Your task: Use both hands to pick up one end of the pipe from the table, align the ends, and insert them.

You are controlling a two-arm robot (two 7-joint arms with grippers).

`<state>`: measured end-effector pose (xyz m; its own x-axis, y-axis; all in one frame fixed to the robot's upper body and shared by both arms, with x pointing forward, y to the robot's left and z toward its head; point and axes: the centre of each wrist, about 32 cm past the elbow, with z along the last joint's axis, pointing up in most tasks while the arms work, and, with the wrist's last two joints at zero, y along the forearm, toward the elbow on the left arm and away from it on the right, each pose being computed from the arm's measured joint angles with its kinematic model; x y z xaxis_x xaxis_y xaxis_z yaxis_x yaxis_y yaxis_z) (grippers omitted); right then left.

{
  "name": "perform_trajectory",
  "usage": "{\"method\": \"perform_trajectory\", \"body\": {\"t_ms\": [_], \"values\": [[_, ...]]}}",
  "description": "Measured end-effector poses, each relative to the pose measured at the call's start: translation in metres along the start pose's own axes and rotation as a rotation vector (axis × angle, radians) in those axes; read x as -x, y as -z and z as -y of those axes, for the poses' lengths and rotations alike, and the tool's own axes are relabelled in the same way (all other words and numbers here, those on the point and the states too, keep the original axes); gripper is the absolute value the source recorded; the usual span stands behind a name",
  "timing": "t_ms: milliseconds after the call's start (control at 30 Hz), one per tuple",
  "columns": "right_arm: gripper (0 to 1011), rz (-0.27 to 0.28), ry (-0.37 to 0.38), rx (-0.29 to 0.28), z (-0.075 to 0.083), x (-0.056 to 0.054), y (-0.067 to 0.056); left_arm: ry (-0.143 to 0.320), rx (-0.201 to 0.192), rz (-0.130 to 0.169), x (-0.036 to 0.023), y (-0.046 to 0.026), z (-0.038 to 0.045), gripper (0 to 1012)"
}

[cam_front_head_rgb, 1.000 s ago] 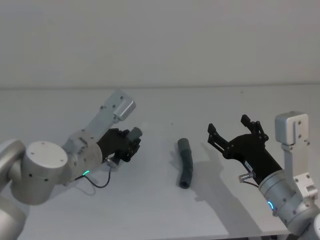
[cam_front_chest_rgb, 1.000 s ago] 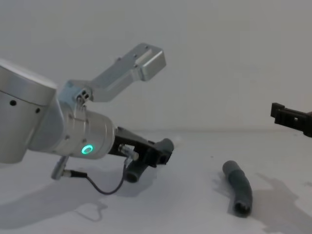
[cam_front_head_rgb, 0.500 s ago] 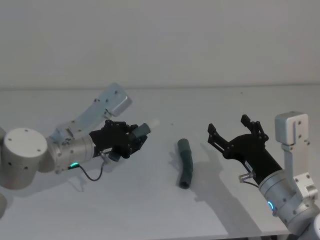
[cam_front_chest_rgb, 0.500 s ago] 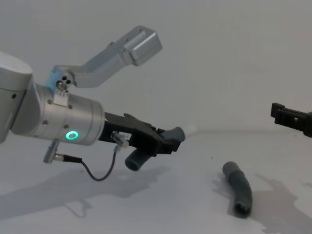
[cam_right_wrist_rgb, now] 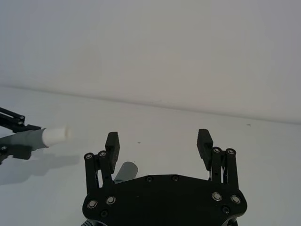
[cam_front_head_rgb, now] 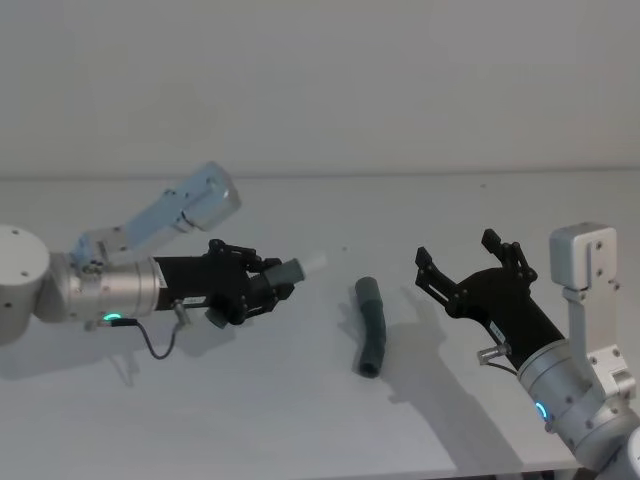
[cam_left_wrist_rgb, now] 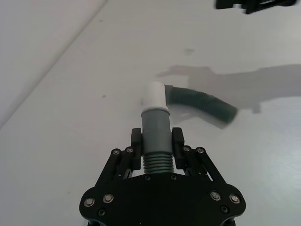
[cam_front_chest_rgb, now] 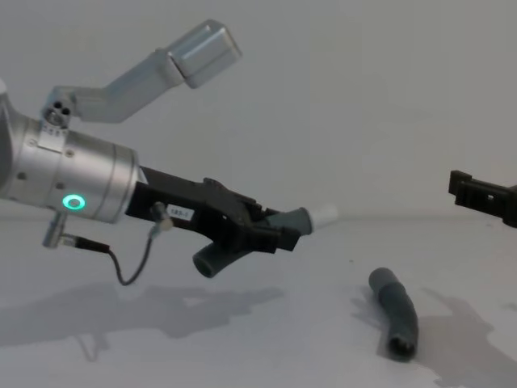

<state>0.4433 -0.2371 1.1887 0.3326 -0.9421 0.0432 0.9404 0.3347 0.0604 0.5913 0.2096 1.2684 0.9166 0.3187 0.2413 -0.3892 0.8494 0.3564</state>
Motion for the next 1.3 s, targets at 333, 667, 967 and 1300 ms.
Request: {"method": "perform_trajectory", "body": {"t_ms": [333, 667, 967, 1300], "values": [[1004, 0.0, 0.0, 0.0, 0.0, 0.0, 0.0, 0.156, 0.006, 0.024, -0.0224, 0.0011, -0.0141, 353], [1004, 0.0, 0.0, 0.0, 0.0, 0.0, 0.0, 0.35, 0.002, 0.046, -0.0494, 0.0002, -0.0267, 353], [1004, 0.0, 0.0, 0.0, 0.0, 0.0, 0.0, 0.516, -0.011, 0.058, -0.0735, -0.0005, -0.0333, 353], [1004, -0.002, 0.0, 0.009, 0.0, 0.0, 0.0, 0.691, -0.022, 0.065, -0.0995, -0.0011, -0.0353, 353]]}}
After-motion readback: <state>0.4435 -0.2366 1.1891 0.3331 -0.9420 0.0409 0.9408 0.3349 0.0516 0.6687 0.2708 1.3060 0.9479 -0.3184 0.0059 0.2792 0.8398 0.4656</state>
